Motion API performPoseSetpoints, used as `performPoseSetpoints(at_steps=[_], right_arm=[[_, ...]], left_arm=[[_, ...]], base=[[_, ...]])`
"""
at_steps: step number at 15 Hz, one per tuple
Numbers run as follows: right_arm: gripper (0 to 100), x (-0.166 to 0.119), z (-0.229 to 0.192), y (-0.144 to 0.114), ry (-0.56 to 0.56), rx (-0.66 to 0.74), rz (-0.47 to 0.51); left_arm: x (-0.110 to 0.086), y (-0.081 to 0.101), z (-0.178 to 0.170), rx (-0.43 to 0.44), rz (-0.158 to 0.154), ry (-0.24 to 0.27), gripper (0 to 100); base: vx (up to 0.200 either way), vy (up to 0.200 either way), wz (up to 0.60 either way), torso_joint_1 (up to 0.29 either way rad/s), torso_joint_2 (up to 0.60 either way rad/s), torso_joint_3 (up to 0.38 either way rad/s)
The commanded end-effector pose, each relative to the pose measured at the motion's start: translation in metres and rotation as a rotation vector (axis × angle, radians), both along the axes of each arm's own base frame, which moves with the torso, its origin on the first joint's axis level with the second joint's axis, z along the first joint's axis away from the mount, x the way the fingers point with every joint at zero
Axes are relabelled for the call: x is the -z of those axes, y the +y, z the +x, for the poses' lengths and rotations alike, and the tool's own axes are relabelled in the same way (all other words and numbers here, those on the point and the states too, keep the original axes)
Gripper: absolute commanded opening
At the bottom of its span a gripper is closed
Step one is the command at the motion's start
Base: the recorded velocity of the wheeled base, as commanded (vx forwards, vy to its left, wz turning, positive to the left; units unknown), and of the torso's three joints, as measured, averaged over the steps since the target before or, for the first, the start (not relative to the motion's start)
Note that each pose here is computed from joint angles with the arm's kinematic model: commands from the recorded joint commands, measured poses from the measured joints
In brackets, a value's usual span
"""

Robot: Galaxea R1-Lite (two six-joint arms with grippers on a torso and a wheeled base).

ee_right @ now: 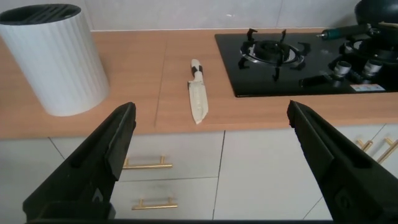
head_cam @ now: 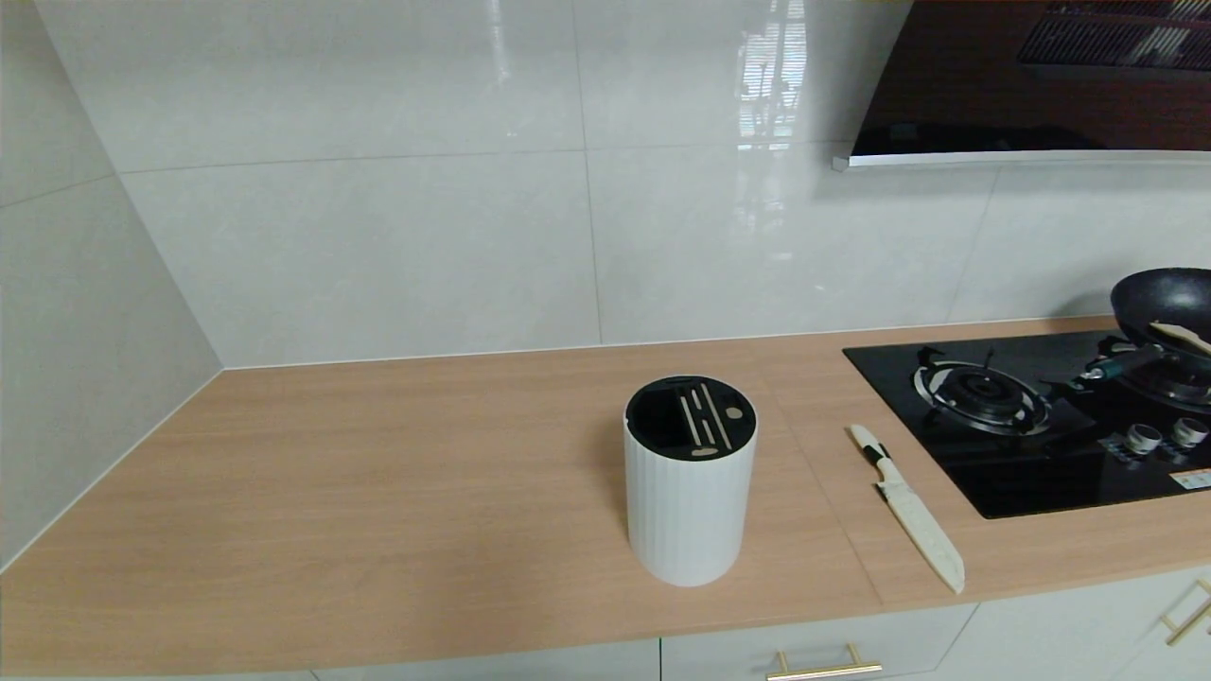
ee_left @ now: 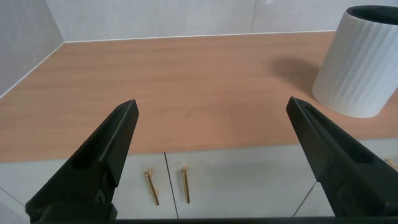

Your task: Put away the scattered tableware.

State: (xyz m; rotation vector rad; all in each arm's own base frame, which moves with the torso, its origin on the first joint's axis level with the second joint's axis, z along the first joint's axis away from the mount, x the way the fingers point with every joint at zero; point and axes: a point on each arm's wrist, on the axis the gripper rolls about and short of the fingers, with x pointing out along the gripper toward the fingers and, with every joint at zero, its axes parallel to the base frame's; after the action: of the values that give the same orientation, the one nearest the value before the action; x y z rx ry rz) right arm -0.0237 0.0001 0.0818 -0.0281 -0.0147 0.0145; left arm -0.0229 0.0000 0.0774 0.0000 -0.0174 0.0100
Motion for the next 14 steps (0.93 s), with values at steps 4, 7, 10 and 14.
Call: performPoseSetpoints(at_steps=[4, 7, 10, 14], right_arm=[[100, -0.112, 0.049, 0.002, 0.125, -0.068, 0.01], [100, -0.128, 0.107, 0.003, 0.306, -0.071, 0.002], [100, -0.132, 0.165, 0.004, 0.435, -0.061, -0.033], [100, -0.107, 0.242, 0.002, 0.496, -0.055, -0.036]], left_arm=[[0.0, 0.0, 0.0, -0.001, 0.0, 0.001, 100], [0.0, 0.0, 0.0, -0.001, 0.0, 0.001, 100], [0.0, 0.0, 0.0, -0.001, 0.0, -0.001, 100], [0.0, 0.0, 0.0, -0.001, 0.002, 0.001, 100]], base=[[0.0, 0.0, 0.0, 0.0, 0.0, 0.0], [0.0, 0.0, 0.0, 0.0, 0.0, 0.0], [0.0, 0.0, 0.0, 0.0, 0.0, 0.0], [0.0, 0.0, 0.0, 0.0, 0.0, 0.0]])
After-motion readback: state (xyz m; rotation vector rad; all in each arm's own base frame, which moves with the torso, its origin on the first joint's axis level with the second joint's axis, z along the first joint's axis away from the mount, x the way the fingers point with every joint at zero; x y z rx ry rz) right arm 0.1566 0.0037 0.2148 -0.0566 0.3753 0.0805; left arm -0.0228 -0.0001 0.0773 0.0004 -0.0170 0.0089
